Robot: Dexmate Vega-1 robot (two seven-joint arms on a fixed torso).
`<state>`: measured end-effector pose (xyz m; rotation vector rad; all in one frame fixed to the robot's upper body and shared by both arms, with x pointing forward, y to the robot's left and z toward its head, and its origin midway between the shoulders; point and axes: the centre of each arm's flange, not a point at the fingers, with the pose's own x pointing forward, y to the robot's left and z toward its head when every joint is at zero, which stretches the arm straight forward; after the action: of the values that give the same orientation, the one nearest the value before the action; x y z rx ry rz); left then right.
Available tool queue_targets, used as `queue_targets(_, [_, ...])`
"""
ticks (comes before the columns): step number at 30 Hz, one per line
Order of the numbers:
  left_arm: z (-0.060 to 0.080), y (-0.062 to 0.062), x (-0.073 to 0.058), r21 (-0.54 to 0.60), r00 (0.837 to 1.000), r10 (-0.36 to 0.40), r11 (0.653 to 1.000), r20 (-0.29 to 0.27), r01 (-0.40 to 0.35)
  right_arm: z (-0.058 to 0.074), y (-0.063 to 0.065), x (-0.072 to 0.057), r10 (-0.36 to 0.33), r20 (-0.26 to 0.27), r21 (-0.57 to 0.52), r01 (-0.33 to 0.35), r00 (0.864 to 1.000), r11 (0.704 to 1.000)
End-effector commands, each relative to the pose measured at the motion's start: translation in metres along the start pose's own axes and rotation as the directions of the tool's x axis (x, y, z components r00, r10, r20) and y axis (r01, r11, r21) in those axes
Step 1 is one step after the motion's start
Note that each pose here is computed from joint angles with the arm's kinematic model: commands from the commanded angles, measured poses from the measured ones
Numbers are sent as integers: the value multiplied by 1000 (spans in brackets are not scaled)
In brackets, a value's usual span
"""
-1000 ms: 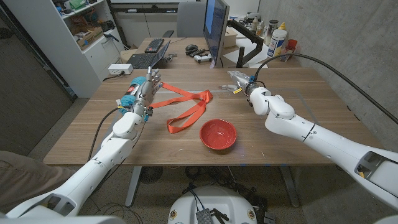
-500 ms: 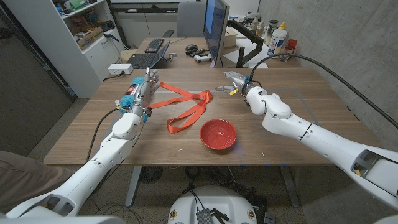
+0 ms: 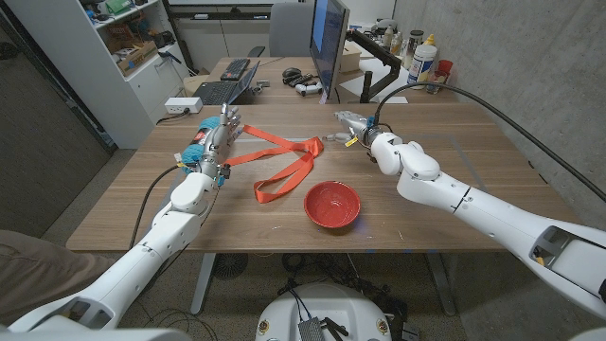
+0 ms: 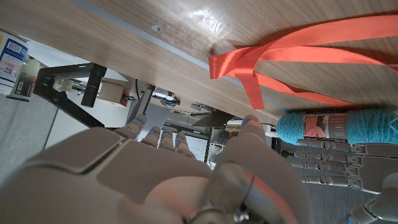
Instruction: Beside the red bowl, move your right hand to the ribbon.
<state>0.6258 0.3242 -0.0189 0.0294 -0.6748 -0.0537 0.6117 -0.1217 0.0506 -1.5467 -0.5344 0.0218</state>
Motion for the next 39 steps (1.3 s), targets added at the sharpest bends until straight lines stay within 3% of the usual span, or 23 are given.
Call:
queue_targets(1, [-8, 3, 0, 34, 999, 29, 999, -14, -29, 11, 6, 8, 31, 49, -17, -30, 998, 999])
queue_targets(39, [-6, 6, 1, 21, 999, 35, 999, -18, -35, 34, 5, 28, 65, 90, -77, -58, 994, 995])
